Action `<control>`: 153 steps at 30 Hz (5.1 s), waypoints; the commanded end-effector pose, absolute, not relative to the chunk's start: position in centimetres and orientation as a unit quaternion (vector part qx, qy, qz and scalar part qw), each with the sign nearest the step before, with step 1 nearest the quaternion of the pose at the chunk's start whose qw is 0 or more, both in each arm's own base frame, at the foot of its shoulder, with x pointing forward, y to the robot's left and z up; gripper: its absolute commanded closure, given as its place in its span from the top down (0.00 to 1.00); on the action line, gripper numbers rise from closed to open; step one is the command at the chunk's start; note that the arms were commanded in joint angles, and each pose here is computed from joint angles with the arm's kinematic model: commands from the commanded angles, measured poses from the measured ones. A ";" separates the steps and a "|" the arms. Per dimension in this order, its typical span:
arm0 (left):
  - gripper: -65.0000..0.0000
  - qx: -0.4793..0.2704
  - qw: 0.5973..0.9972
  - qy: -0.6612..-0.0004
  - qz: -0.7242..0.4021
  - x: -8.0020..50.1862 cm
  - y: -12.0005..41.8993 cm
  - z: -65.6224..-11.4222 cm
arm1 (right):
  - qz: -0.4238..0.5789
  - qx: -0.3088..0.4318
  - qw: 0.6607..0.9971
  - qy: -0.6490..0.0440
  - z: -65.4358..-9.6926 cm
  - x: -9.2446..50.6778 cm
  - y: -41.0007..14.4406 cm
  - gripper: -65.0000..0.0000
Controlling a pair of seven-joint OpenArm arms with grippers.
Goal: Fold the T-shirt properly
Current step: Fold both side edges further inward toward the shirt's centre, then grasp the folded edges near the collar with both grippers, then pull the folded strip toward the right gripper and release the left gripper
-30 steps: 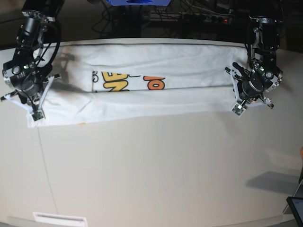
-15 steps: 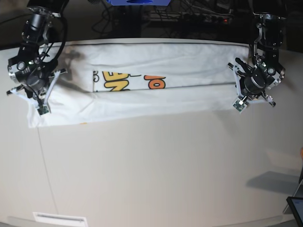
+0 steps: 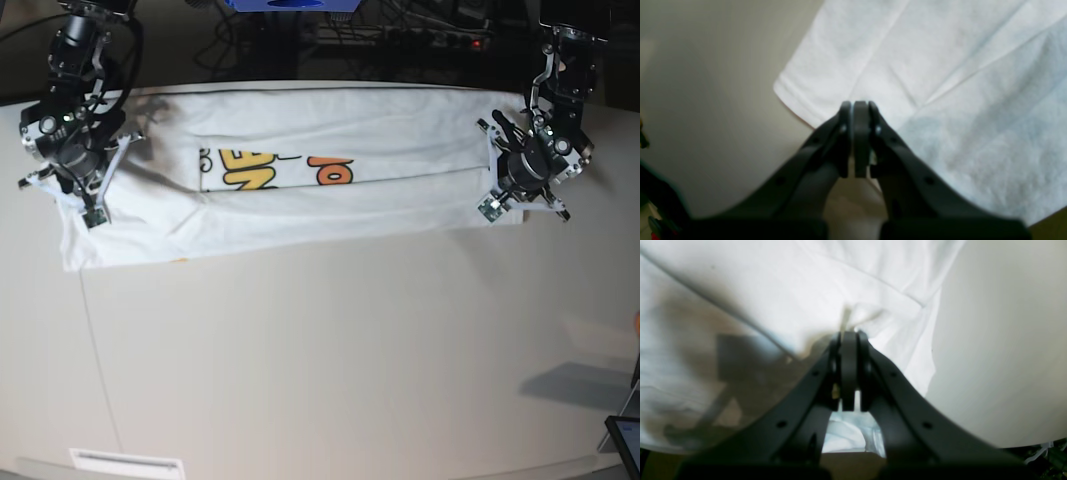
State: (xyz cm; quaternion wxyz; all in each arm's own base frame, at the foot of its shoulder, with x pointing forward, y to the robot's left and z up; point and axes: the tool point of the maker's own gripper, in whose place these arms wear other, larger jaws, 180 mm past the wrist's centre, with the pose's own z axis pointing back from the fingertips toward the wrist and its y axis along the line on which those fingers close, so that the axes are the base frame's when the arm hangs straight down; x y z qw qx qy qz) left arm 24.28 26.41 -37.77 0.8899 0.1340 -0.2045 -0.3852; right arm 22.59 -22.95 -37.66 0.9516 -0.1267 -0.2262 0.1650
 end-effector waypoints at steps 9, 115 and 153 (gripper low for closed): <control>0.00 0.165 0.880 -0.206 -0.396 25.1 28.2 -36.2 | 0.154 -0.137 0.948 -0.241 -36.9 23.0 -23.5 0.00; 0.00 0.142 0.888 -0.393 -0.193 23.0 30.3 -31.3 | 0.242 -0.067 0.900 -0.356 -36.3 23.9 -19.2 0.02; 0.00 0.091 0.890 -0.400 -0.201 21.8 26.1 -33.2 | 0.156 -0.068 0.931 -0.324 -42.3 25.3 -27.6 0.32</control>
